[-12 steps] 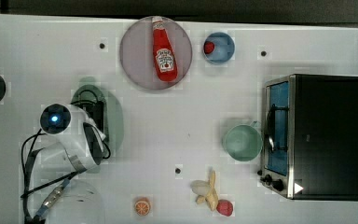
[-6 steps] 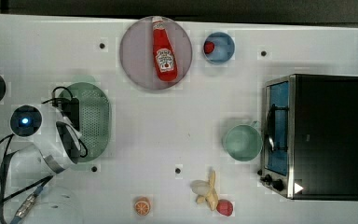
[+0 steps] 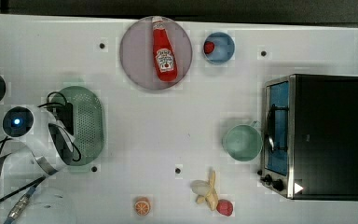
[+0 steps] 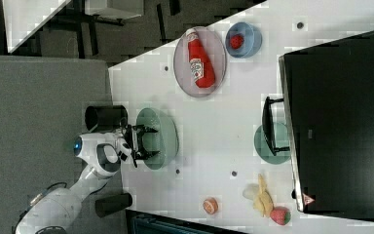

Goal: Drag strainer right to left.

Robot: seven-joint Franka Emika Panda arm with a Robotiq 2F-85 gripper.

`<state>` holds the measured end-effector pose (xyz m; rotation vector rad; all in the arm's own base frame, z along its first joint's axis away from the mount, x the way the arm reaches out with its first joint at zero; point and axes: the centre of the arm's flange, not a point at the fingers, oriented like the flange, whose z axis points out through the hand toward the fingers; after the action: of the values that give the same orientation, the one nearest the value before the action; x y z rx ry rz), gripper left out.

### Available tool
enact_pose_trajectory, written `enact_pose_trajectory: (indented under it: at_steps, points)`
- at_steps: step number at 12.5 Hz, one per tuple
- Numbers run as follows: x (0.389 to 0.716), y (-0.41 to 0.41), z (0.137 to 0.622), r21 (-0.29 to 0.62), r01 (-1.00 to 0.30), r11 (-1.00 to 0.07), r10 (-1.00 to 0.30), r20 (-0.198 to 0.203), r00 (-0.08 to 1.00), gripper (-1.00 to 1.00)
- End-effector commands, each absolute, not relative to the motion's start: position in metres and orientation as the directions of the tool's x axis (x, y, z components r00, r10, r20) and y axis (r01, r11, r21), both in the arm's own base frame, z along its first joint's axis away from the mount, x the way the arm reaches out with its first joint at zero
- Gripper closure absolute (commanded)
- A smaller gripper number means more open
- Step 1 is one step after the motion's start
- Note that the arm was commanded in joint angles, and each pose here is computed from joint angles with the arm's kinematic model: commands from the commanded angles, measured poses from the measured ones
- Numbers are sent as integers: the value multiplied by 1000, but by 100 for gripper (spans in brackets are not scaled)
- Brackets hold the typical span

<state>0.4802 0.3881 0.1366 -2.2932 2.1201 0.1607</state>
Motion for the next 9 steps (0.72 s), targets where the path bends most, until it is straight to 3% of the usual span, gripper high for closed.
enact_pose_trajectory:
  at_steps: [1,3,5,9]
  points:
    - [467,420,145,32,-998,-57,-993,-102,53,-100]
    - [470,423,148,27,-1000,-10,-994,-108,7,-100]
    - [474,421,156,26,-999,-39,-995,-98,36,-100]
    - [497,389,232,35,-962,-271,-962,-46,270,-100]
